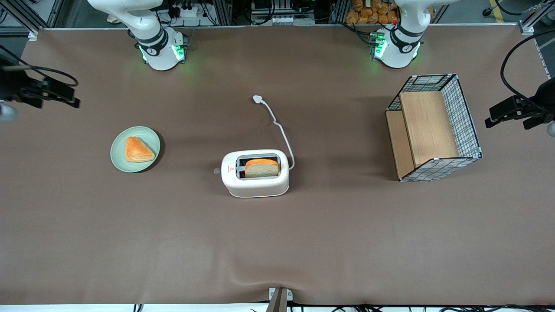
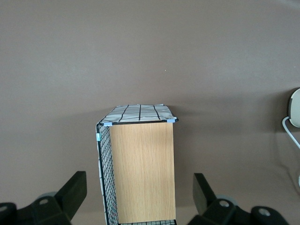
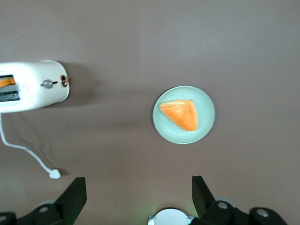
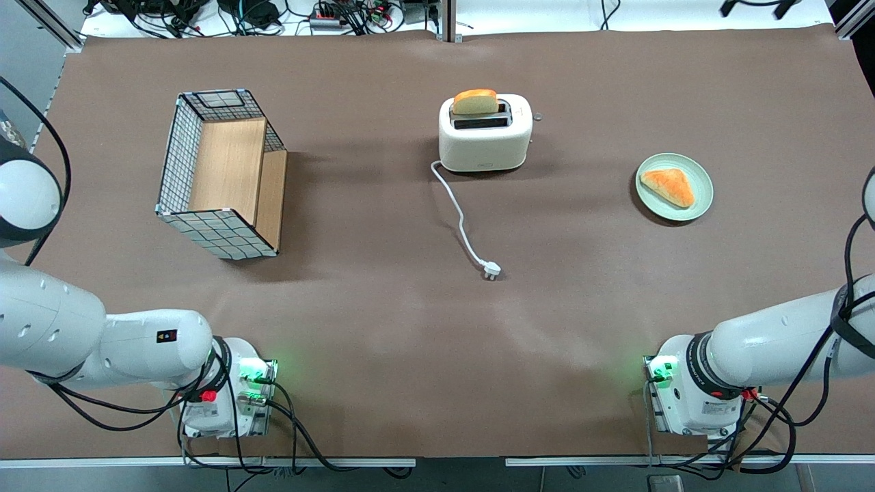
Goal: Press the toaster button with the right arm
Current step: 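Swing the right gripper over the plate toward the toaster's lever side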
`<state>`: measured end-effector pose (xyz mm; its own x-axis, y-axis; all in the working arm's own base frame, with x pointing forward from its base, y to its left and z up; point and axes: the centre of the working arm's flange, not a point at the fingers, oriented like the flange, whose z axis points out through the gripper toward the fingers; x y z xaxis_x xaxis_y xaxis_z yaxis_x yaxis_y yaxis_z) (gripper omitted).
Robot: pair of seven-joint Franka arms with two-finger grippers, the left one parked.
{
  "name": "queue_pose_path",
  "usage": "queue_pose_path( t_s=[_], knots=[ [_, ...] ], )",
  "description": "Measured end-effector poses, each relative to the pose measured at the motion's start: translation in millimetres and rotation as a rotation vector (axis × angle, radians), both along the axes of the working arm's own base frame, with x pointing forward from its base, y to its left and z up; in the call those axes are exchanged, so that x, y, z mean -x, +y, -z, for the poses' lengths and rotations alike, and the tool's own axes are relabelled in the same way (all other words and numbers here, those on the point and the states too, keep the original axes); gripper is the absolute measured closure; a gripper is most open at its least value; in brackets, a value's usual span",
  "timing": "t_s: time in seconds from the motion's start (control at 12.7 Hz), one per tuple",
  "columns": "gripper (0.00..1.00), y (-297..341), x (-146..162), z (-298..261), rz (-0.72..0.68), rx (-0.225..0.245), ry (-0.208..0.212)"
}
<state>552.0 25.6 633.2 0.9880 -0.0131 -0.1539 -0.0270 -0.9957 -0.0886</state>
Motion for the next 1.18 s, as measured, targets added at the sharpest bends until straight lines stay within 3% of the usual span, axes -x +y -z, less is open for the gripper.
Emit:
queue_pose_path(
  t_s=[0.39, 0.71, 0.87, 1.18],
  knots=[
    [0.00, 41.5, -22.7, 51.4, -0.052, -0.030, 0.072],
    [0.00, 54.6, -40.2, 97.1, -0.043, -0.106, 0.133],
    [0.00, 66.9, -45.0, 114.6, -0.046, -0.154, 0.167],
    [0.00, 94.5, -60.7, 168.9, -0.024, -0.297, 0.252]
  ],
)
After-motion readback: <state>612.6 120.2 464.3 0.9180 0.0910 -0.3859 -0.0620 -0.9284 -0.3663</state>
